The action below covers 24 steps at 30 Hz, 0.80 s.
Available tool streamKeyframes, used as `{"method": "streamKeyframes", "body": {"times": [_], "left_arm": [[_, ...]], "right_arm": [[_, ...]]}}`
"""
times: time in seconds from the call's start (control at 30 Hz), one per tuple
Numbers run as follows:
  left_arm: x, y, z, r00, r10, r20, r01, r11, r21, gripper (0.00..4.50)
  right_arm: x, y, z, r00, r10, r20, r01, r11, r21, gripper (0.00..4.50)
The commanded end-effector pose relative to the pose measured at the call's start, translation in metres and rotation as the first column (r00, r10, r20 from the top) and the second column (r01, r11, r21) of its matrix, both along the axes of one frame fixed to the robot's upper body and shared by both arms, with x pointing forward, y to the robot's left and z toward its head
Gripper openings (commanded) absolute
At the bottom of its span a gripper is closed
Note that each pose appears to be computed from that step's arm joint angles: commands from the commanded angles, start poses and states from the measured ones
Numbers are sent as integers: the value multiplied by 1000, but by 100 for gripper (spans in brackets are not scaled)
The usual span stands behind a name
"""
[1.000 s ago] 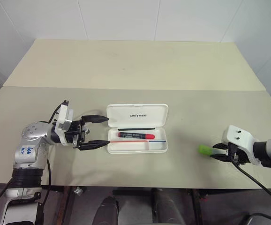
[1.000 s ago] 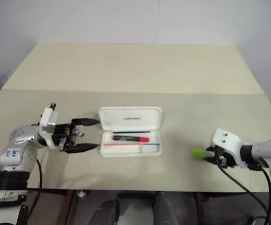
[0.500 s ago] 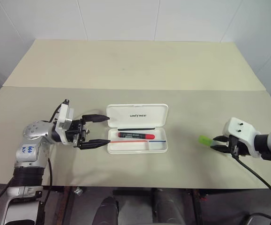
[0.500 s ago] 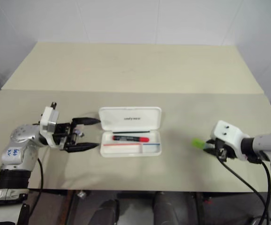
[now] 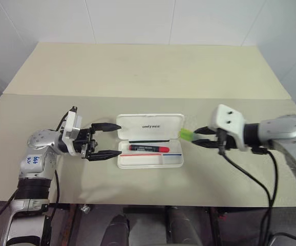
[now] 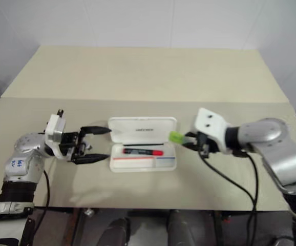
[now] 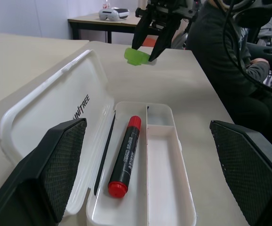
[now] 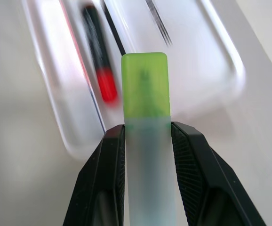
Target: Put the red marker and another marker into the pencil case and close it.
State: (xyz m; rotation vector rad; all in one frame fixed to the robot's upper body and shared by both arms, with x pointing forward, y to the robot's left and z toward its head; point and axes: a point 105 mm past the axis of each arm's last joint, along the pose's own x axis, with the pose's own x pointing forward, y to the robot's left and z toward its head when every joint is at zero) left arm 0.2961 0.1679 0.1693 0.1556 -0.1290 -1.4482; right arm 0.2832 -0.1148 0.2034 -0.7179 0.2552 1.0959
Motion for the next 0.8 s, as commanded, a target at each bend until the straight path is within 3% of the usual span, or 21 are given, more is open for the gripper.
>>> {"method": "streamKeyframes", "body": {"times": [0.03, 0.33, 0.47, 0.8], "left_arm": [[-2, 6, 9, 999, 4, 45, -5, 1000, 11, 450], [-4, 13, 10, 997, 45, 61, -46, 999, 12, 450], [-9, 18, 9, 996, 67, 59, -68, 998, 16, 450], [-12, 30, 12, 992, 112, 65, -114, 993, 35, 450]], "right_arm": [[-5, 33, 9, 996, 78, 36, -79, 997, 13, 110], [-15, 106, -2, 963, 264, -53, -264, 964, -5, 110], [-21, 118, -15, 949, 299, -95, -304, 952, -43, 110], [-9, 131, -29, 952, 289, -105, -301, 944, -135, 110]]}}
